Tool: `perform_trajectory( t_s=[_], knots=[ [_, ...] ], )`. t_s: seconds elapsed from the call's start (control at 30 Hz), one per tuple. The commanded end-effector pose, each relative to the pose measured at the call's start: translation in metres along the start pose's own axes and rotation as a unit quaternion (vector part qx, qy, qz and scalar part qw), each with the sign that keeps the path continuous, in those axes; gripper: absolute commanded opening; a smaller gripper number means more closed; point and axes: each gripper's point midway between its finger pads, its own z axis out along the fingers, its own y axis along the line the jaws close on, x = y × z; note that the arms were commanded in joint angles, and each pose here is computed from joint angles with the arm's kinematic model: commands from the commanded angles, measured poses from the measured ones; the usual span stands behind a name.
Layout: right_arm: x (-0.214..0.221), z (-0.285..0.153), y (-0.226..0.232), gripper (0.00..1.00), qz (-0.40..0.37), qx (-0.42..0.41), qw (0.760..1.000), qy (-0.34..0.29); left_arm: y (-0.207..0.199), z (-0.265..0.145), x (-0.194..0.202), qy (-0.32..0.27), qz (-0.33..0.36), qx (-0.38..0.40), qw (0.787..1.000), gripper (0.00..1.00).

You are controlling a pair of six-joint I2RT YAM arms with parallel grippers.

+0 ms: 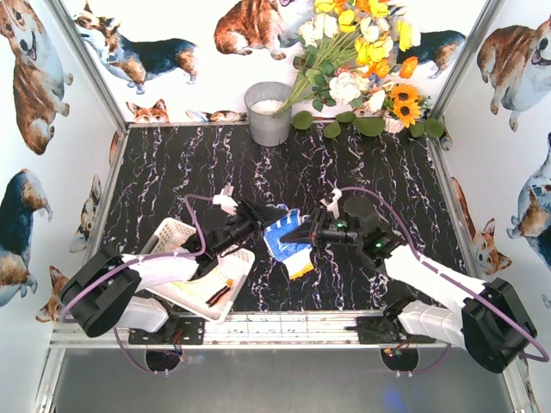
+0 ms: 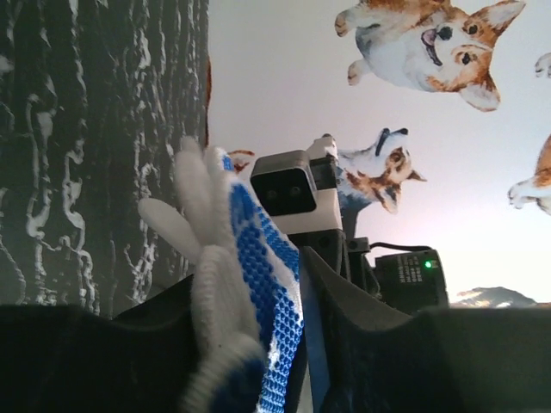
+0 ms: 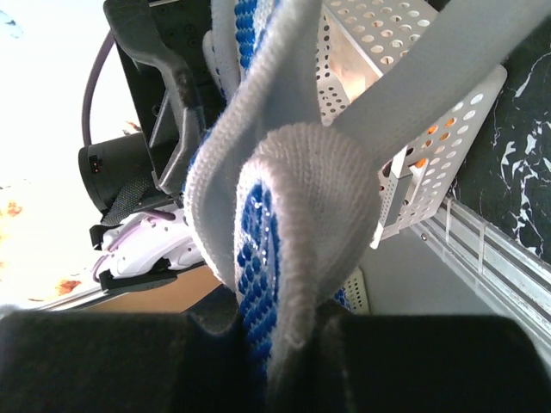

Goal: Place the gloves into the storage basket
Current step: Place the glove in the bin.

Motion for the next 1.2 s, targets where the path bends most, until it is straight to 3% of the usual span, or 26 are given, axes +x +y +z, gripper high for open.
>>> perform_trajectory(
  t_s=[0.0, 0.23, 0.43, 0.7, 0.97, 1.17],
  knots=[
    [-0.001, 0.009, 0.021, 0.0, -0.047, -0.014, 0.999, -0.003, -0.013, -0.002, -0.014, -0.01, 0.028, 0.006, 1.0, 0.23],
    [-0.008, 0.045, 0.002, 0.0, -0.056, 0.034, 0.998, -0.011, -0.002, -0.02, -0.039, -0.027, 0.056, -0.02, 0.998, 0.0],
    [-0.002, 0.09, -0.002, 0.0, -0.058, 0.045, 0.997, 0.007, 0.023, -0.052, -0.07, -0.07, 0.099, -0.09, 0.989, 0.0],
    [0.022, 0.16, 0.004, 0.0, -0.083, 0.033, 0.994, 0.067, 0.05, -0.119, -0.112, -0.133, 0.161, -0.188, 0.96, 0.0],
    [0.048, 0.209, -0.019, 0.0, -0.111, 0.069, 0.985, 0.114, 0.073, -0.177, -0.138, -0.188, 0.185, -0.289, 0.92, 0.0],
    [0.067, 0.227, -0.044, 0.0, -0.143, 0.12, 0.974, 0.127, 0.084, -0.212, -0.149, -0.222, 0.205, -0.376, 0.876, 0.0]
  ],
)
